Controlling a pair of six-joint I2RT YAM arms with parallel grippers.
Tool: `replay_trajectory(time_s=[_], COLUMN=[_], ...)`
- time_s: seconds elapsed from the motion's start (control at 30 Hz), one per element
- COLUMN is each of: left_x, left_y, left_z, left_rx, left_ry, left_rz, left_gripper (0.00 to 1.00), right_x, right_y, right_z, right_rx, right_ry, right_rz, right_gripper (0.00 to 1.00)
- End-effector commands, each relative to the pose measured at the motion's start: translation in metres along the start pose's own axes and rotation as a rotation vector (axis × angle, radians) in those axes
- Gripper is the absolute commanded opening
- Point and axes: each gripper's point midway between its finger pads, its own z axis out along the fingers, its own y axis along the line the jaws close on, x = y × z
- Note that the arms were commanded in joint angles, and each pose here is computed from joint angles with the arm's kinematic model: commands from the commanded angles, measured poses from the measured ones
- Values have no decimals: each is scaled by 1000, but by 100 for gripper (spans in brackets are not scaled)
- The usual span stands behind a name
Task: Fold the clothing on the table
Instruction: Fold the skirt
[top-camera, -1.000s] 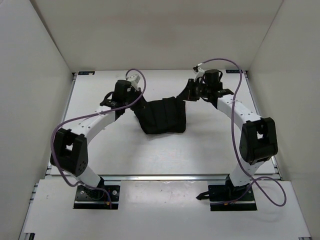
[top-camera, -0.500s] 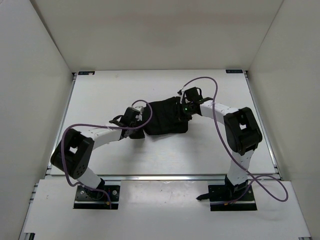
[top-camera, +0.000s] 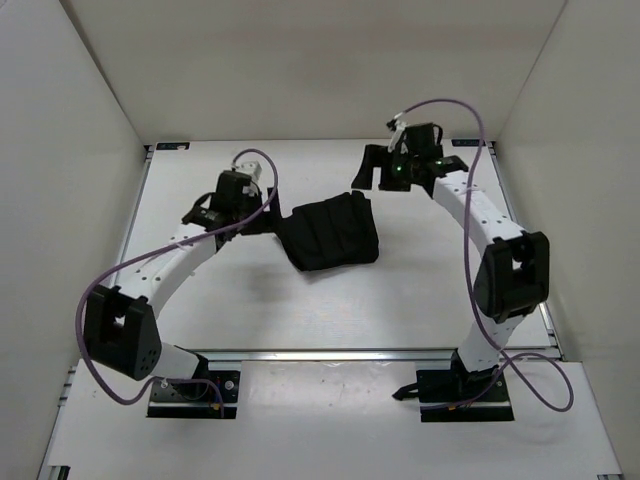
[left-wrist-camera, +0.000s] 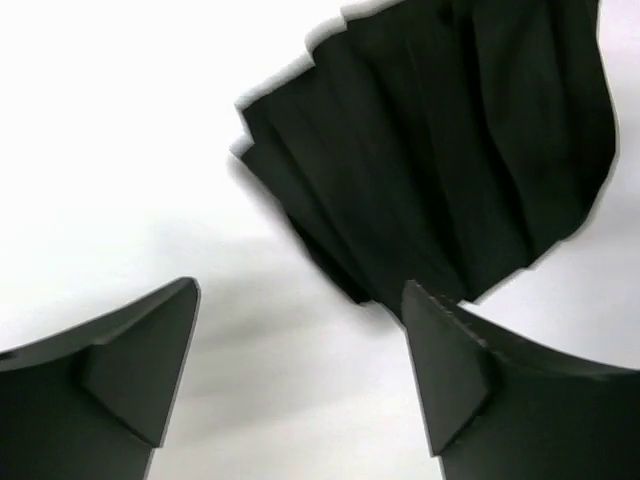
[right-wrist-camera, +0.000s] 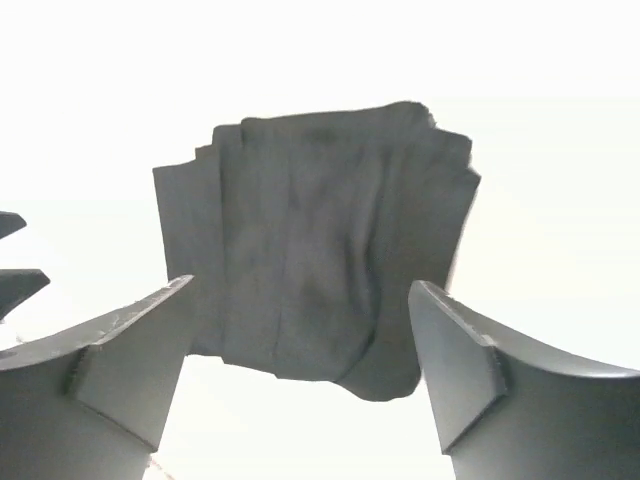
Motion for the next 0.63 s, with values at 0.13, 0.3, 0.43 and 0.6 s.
replay_trajectory(time_s=[0.13,0.3,0.43,0.6], left_x=[-36,-25,-14,-7], left_y=[35,42,44,47], left_z=[-49,-57,-60,-67], left_rx=[-172,-183,-162,-177], left_ry=[24,43,46,38], left_rz=[138,153,148,162], left_gripper=[99,99,99,99], right_x=[-28,21,58,75], right_y=[-22,-58,-68,-74], right_z=[-76,-89,-93,-95], right_rx=[219,328,309,273], right_ry=[-93,-22,-5,-2], right_rz=[-66,-1,47,88], right_gripper=[89,99,99,99])
